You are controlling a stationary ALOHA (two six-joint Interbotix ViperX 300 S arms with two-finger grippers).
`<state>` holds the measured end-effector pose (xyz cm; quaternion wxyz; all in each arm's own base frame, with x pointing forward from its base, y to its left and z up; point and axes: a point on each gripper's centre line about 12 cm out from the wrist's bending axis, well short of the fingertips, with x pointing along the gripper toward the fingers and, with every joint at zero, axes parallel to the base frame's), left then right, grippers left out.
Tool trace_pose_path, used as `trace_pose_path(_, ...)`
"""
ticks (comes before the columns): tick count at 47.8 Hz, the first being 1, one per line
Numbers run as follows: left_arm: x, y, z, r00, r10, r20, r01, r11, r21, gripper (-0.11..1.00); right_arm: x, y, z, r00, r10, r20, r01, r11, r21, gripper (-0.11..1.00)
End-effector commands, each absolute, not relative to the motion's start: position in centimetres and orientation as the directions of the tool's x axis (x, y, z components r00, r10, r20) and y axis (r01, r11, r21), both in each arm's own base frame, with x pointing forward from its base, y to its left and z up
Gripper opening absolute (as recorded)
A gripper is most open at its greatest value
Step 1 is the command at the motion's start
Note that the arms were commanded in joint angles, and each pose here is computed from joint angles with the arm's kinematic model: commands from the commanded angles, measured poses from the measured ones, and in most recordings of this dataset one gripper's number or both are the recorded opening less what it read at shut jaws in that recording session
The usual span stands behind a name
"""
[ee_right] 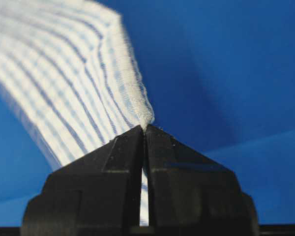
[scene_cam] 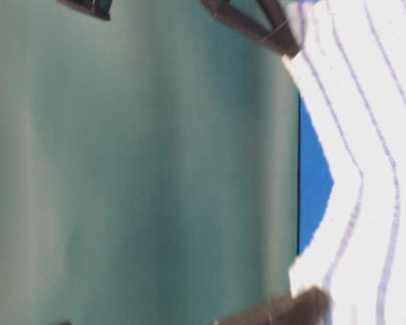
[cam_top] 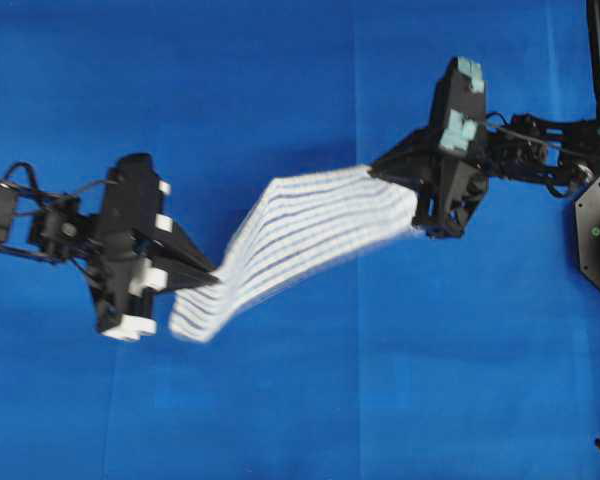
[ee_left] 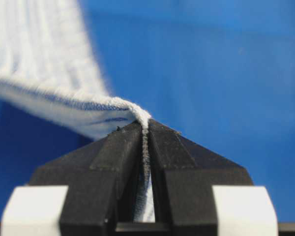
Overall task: Fold the blue towel.
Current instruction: 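Rotate the held strip vertically, left gripper down, right gripper up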
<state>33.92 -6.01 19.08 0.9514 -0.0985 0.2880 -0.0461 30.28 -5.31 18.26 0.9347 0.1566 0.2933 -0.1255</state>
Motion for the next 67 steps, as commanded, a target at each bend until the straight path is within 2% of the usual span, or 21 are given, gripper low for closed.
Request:
trace_pose_path(1,36.0,-6.7,20.8,0.861,-0.157,-0.484,0.050,0.973,-0.226,0.03,31.1,-6.5,19.9,0.816,-0.172,-0.552,0.331,0.922,0.202,0.01)
trace_pose_path(18,42.5,-8.1,21.4,0.881,-0.164,-0.444,0.065,0.971,-0.231,0.03,31.2,-9.8,22.0,0.810,-0.247,-0.532,0.364,0.923,0.126,0.01)
trace_pose_path(37,48.1,-9.9,21.9,0.910,-0.181,-0.373,0.095,0.966,-0.239,0.03,28.7,-11.4,24.0,0.803,-0.308,-0.509,0.395,0.916,0.068,0.01)
trace_pose_path(50,49.9,-10.7,22.1,0.929,-0.191,-0.315,0.111,0.960,-0.256,0.03,27.9,-11.0,24.5,0.802,-0.308,-0.512,0.379,0.925,0.038,0.01)
trace_pose_path(67,50.0,-11.2,20.1,0.935,-0.191,-0.299,0.080,0.935,-0.347,0.03,30.4,-12.1,23.4,0.771,-0.302,-0.561,0.360,0.933,-0.008,0.01)
